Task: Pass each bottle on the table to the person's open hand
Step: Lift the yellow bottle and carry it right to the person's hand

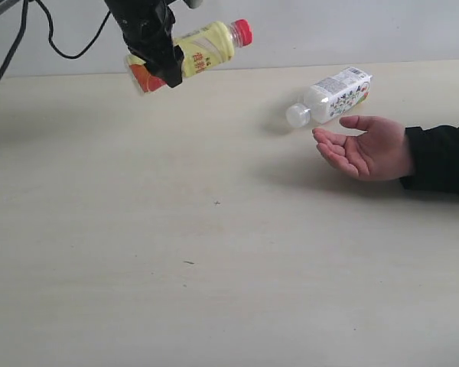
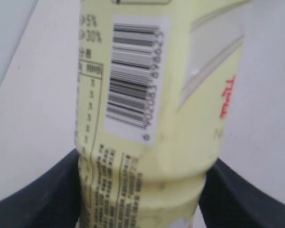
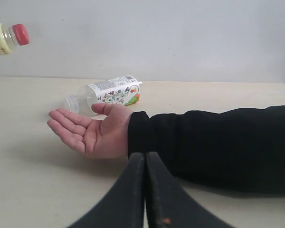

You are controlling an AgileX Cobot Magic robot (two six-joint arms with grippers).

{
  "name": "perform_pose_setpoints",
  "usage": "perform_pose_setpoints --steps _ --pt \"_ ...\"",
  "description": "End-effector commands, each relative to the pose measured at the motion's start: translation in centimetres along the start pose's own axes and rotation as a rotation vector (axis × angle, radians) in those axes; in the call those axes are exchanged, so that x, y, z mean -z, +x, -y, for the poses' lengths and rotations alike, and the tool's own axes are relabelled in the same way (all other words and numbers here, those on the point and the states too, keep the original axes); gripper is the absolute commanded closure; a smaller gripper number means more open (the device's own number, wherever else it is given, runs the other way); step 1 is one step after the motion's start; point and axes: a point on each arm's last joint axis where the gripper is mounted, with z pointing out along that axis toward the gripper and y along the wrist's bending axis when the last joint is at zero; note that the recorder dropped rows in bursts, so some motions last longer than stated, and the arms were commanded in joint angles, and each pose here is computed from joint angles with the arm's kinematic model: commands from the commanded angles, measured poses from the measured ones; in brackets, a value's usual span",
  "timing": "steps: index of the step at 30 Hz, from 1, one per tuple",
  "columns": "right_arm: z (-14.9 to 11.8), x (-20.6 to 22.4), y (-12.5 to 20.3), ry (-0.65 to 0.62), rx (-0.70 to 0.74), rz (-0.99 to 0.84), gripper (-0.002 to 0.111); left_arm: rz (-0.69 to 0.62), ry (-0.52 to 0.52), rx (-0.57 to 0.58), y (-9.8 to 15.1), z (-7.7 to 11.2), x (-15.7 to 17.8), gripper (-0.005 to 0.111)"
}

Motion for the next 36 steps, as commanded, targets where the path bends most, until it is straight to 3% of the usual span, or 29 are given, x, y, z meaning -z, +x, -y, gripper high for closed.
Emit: perform_pose_setpoints --steps 1,5,14,20,25,31,36 --pt "0.0 0.0 0.1 0.005 0.0 0.002 0.108 0.027 -0.02 0.195 0.0 -0.3 3.2 0.107" --pt "0.0 0.0 0.1 0.005 0.0 0.002 0.108 0.016 -0.022 0.273 0.6 0.3 5.2 0.107" --pt "0.0 0.0 0.1 0.005 0.0 0.002 0.108 -0.017 0.025 0.423 2.3 3.6 9.5 0.107" --pt "0.0 0.0 0.1 0.005 0.0 0.002 0.108 -0.04 0.057 0.468 4.2 5.5 11.7 0.107" --pt "0.0 0.0 0.1 0.005 0.0 0.002 0.108 0.022 0.208 0.559 4.6 7.7 12.2 0.107" --pt "0.0 0.0 0.1 0.005 0.0 0.002 0.108 0.23 0.524 0.78 2.1 11.0 11.0 0.107" --pt "0.0 0.0 0.2 0.005 0.0 0.0 0.108 0.296 0.563 0.798 -1.3 15.0 9.3 0.107"
